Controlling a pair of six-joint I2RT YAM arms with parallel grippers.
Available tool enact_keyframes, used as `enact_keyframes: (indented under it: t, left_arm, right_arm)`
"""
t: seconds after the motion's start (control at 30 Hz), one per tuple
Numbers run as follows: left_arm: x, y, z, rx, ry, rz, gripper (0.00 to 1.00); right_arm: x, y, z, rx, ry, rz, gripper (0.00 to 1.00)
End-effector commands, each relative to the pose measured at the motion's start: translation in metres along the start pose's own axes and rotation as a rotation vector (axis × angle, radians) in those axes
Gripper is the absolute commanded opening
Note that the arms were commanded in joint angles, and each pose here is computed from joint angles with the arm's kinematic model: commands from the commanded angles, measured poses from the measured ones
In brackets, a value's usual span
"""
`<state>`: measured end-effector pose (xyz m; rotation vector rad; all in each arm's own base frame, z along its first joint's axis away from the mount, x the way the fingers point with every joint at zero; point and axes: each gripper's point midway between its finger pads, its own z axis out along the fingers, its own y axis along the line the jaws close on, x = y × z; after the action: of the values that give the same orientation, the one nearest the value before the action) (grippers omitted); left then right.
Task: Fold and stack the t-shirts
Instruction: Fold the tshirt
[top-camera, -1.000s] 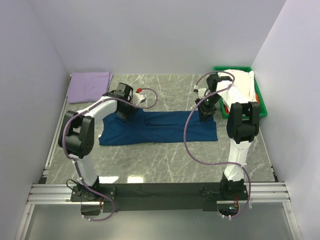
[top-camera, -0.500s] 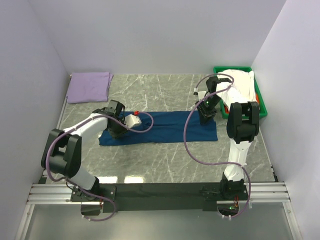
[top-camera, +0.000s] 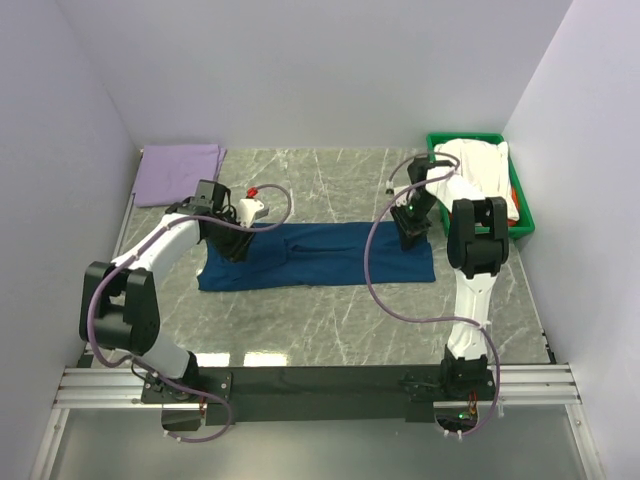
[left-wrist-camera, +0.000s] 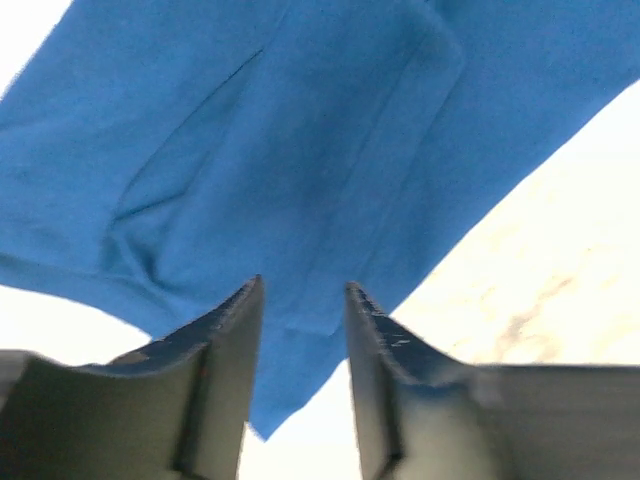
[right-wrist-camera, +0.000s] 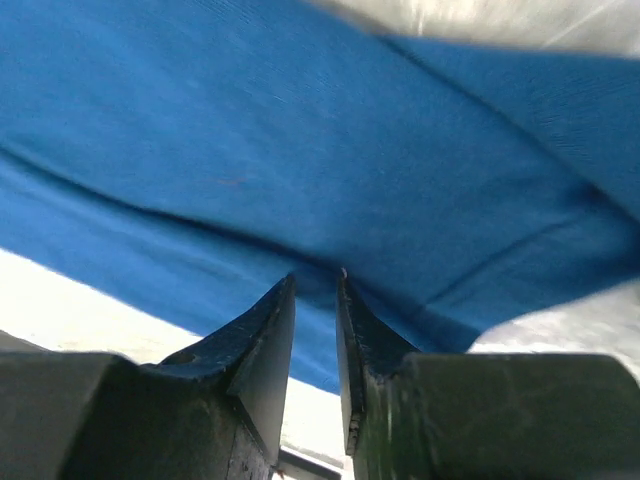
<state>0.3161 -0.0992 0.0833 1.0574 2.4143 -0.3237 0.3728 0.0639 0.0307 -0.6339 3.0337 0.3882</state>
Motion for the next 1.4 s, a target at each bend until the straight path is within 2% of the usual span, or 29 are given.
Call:
enact_keyframes:
  t: [0.0,0.1,0.2,0.37,0.4,0.43,0.47,0.5,0.57,0.6,0.67,0.73,0.77,0.83,0.9,0.97,1.0,1.03,1.07,1.13,1.37]
  left_arm:
    - [-0.012,-0.015,0.005,0.070,-0.030,-0.172,0.41]
    - [-0.005,-0.016,0.012,0.050,-0.011,-0.281,0.34]
    - [0.001,-0.017,0.018,0.028,0.013,-0.391,0.27]
    - [0.003,-0.011,0.044,-0.015,0.055,-0.403,0.25]
    - [-0.007,-0.003,0.048,-0.033,0.047,-0.389,0.24]
    - [-0.002,0.000,0.065,-0.027,0.093,-0.389,0.24]
    - [-0.006,0.003,0.073,-0.024,0.100,-0.381,0.22]
    - [-0.028,0.016,0.076,-0.038,0.065,-0.364,0.21]
    - [-0.031,0.029,0.103,-0.034,0.106,-0.355,0.19]
    - [-0.065,0.050,0.104,-0.066,0.044,-0.322,0.18]
    - [-0.074,0.069,0.132,-0.072,0.065,-0.311,0.19]
    - [-0.114,0.105,0.143,-0.140,0.005,-0.255,0.21]
    - [-0.152,0.126,0.132,-0.184,-0.082,-0.224,0.25]
    - [-0.172,0.141,0.136,-0.209,-0.128,-0.188,0.31]
    - [-0.199,0.150,0.121,-0.234,-0.200,-0.160,0.40]
    - [-0.215,0.150,0.097,-0.258,-0.260,-0.146,0.43]
    - [-0.205,0.146,0.099,-0.252,-0.250,-0.164,0.45]
    - [-0.221,0.142,0.073,-0.256,-0.320,-0.153,0.45]
    - [-0.203,0.132,0.080,-0.228,-0.292,-0.169,0.45]
    - [-0.210,0.116,0.059,-0.193,-0.348,-0.190,0.45]
    - [-0.176,0.059,0.077,0.016,-0.273,-0.363,0.41]
  right_arm:
    - [0.012,-0.011,0.011,0.054,0.041,-0.003,0.30]
    - [0.035,-0.015,0.017,0.086,0.091,-0.009,0.27]
    - [0.077,-0.006,0.020,0.082,0.164,-0.015,0.24]
    - [0.145,0.026,0.013,-0.011,0.264,-0.087,0.21]
    - [0.152,0.034,0.008,-0.025,0.255,-0.111,0.21]
    - [0.170,0.042,0.007,-0.065,0.297,-0.137,0.21]
    - [0.175,0.046,0.003,-0.086,0.300,-0.146,0.21]
    - [0.179,0.053,-0.003,-0.111,0.300,-0.151,0.21]
    - [0.176,0.056,-0.010,-0.128,0.283,-0.171,0.21]
    - [0.173,0.057,-0.015,-0.133,0.276,-0.174,0.21]
    - [0.154,0.057,-0.025,-0.129,0.213,-0.167,0.22]
    - [0.133,0.056,-0.035,-0.119,0.143,-0.152,0.23]
    - [0.127,0.055,-0.038,-0.119,0.124,-0.150,0.23]
    - [0.111,0.054,-0.042,-0.107,0.074,-0.147,0.24]
    - [0.099,0.050,-0.041,-0.099,0.053,-0.149,0.25]
    - [0.092,0.045,-0.038,-0.083,0.051,-0.135,0.26]
    - [0.085,0.043,-0.034,-0.081,0.049,-0.135,0.26]
    - [0.082,0.042,-0.031,-0.084,0.048,-0.133,0.26]
    - [0.080,0.041,-0.025,-0.094,0.056,-0.125,0.26]
    - [0.075,0.045,-0.019,-0.114,0.059,-0.126,0.26]
    - [0.094,0.050,0.021,-0.124,0.175,-0.133,0.22]
